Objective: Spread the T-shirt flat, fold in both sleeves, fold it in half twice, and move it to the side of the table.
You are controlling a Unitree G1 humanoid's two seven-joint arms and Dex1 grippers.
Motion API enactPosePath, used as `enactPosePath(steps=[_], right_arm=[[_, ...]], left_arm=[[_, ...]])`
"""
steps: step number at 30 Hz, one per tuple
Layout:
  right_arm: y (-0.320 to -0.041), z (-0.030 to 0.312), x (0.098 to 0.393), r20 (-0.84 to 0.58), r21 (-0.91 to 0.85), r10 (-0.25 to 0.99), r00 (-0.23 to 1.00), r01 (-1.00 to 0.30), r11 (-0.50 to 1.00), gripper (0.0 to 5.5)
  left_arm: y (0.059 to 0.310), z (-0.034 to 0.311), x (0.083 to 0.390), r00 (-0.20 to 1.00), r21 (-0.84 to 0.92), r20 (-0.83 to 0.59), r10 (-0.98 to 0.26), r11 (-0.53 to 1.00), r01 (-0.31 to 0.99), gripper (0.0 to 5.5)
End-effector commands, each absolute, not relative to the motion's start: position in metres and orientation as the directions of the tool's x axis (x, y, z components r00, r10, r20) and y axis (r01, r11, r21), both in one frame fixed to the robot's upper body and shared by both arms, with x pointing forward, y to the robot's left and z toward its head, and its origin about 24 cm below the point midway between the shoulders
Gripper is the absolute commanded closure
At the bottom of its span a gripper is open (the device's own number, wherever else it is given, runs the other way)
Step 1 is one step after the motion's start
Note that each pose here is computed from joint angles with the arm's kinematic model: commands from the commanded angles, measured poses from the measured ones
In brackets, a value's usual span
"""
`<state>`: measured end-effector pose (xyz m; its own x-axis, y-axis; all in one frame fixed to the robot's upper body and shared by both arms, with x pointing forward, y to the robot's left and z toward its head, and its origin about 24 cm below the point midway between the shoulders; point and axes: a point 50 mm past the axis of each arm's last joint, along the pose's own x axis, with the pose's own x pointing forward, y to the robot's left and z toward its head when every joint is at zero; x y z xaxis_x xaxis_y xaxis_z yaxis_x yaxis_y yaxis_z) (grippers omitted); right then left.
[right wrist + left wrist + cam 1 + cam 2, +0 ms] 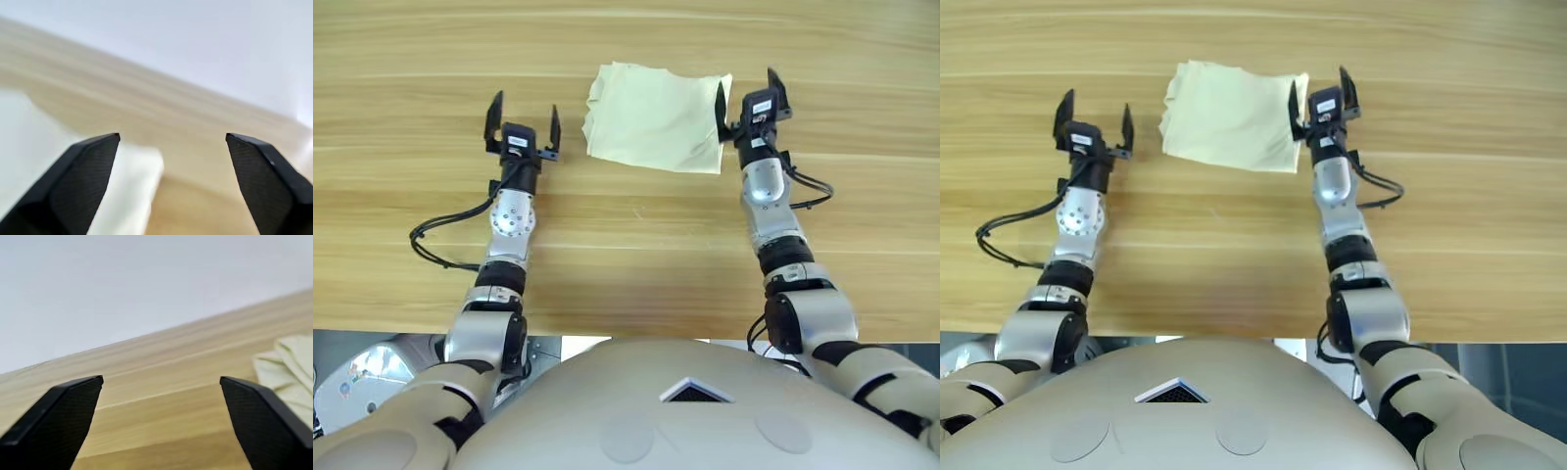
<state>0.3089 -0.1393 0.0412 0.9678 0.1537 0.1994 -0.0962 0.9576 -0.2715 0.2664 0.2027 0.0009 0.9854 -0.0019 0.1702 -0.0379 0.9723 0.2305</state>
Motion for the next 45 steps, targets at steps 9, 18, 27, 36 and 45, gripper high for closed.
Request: enactPosePath(steps=[9,18,27,36,45], right_arm=[[-0.028,0.031,0.347,-0.173,-0.341,0.430,0.886,-0.463,0.818,1.50],[-0.111,-0.018,0.340,-0.458,0.059,0.165,0.873,-0.155,0.986,1.50],[-0.322,-0.011,0.295,-0.549,0.041,-0.593,0.589,0.728,0.685,1.50],[-0.329,0.026,0.317,-0.385,0.000,-0.656,0.649,0.711,0.703,1.50],[-0.033,0.052,0.339,0.187,-0.395,0.363,0.913,-0.268,0.879,1.50]], left_arm=[[0.196,0.006,0.239,0.947,-0.197,0.275,0.167,0.974,-0.114,1.06],[0.205,0.007,0.235,0.948,-0.184,0.276,0.160,0.977,-0.111,1.06],[0.232,0.004,0.208,0.925,-0.154,0.273,0.263,0.962,-0.227,1.06],[0.271,-0.004,0.157,0.858,-0.096,0.247,0.450,0.893,-0.441,1.06],[0.244,0.012,0.236,0.907,-0.011,0.240,0.346,0.935,-0.354,1.06]])
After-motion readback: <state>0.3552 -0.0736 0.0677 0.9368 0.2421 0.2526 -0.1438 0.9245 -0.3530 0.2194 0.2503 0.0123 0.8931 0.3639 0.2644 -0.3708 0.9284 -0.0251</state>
